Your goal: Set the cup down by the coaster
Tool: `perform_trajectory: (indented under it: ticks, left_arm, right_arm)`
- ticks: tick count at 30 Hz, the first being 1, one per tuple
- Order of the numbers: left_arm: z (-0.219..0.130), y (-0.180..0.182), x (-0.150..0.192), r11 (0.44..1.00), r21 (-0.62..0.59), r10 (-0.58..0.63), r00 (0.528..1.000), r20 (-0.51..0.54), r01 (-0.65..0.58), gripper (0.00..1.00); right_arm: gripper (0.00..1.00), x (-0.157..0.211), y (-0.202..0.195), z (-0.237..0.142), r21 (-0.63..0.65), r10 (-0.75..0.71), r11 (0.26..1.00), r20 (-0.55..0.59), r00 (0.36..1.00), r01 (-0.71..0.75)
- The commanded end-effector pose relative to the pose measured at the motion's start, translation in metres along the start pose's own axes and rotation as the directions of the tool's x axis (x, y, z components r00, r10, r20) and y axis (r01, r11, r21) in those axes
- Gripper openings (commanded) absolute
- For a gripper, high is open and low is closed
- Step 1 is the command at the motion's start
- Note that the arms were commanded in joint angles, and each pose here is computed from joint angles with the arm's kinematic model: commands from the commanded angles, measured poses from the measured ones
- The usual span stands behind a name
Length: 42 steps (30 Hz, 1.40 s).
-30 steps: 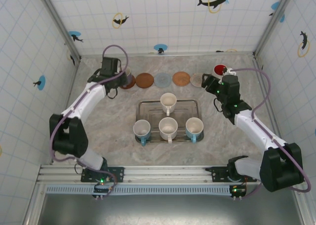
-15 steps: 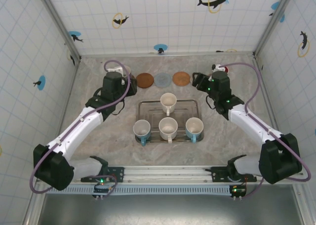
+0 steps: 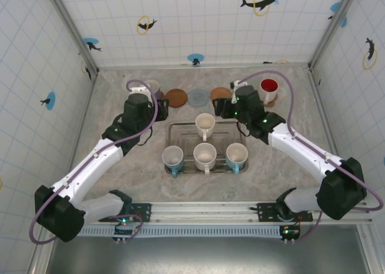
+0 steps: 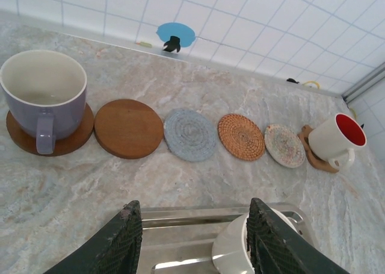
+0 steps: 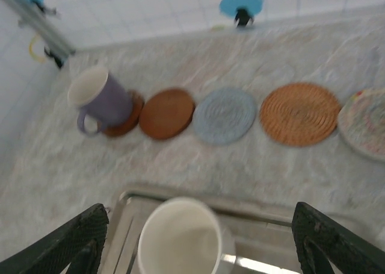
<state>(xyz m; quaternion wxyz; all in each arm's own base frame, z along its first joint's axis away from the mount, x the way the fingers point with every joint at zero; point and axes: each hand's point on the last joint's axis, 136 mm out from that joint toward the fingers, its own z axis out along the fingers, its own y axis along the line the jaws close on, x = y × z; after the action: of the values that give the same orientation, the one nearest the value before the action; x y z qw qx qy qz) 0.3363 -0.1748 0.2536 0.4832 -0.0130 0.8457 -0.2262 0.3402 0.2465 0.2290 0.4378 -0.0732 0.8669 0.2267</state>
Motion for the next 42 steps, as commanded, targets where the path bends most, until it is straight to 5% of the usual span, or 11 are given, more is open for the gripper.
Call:
perform_trajectory:
  ticks: [1,21,42]
  left_arm:
    - [-0.006,-0.003,-0.008,1.0,0.013,0.025,0.999,0.04,-0.025,0.48]
    - [-0.008,0.001,-0.006,0.999,0.0,0.034,0.998,0.052,-0.034,0.49]
    - [-0.001,0.005,-0.001,0.998,-0.027,0.05,0.998,0.029,-0.049,0.5]
  right_arm:
    - [0.82,0.008,0.013,-0.018,0.004,-0.081,0.997,-0.02,0.996,0.081]
    - [0.8,0.121,0.028,0.015,-0.004,-0.08,0.997,-0.315,0.946,0.083]
    - [0.71,0.134,0.023,0.043,0.062,-0.057,0.994,-0.356,0.933,0.085]
